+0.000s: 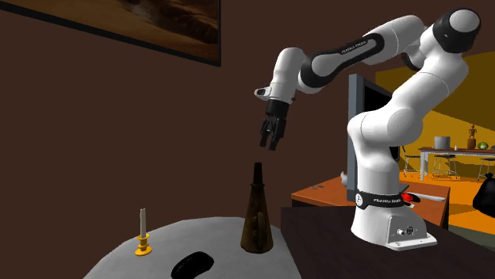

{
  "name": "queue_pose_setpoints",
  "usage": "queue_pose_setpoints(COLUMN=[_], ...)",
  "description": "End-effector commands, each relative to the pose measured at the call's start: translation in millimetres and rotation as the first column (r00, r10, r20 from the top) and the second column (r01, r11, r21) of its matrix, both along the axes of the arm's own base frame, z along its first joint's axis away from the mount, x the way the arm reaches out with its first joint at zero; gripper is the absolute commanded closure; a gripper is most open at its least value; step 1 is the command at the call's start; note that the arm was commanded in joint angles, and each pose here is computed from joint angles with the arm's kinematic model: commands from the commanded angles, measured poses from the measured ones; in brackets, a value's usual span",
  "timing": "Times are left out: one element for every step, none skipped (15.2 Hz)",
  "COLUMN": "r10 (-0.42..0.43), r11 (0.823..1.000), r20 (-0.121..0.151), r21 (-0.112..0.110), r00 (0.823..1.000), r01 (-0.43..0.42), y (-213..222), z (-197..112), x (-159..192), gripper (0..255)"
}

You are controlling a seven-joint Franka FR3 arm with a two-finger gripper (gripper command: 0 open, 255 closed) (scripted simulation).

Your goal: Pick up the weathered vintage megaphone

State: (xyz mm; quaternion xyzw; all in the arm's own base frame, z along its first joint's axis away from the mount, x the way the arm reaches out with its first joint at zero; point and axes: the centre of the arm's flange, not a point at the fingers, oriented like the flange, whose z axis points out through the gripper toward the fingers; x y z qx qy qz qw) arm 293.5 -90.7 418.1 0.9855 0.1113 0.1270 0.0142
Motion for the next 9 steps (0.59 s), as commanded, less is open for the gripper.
queue_pose_setpoints(r10=[0.010, 0.015, 0.019, 0.024, 0.029, 0.033, 0.038, 0.043, 0.043], r11=[1.000, 1.000, 1.000, 0.999, 0.999, 0.999, 0.998, 0.998, 0.998], r20=[0.013, 0.018, 0.023, 0.028, 0.033, 0.038, 0.043, 0.048, 0.048], r21=[0.012, 0.018, 0.024, 0.030, 0.036, 0.042, 0.048, 0.054, 0.054], r00=[1.000, 1.000, 1.000, 0.999, 0.999, 0.999, 0.998, 0.998, 0.998], r01=[-0.010, -0.015, -0.020, -0.025, -0.030, -0.035, -0.040, -0.045, -0.045], y=[-11, -17, -22, -27, -32, -37, -42, -47, -48], z=[-26, -39, -52, -64, -77, -90, -103, -116, -116], x=[-2, -2, -2, -2, -2, -2, -1, -1, -1], gripper=[0, 0, 0, 0, 0, 0, 0, 0, 0])
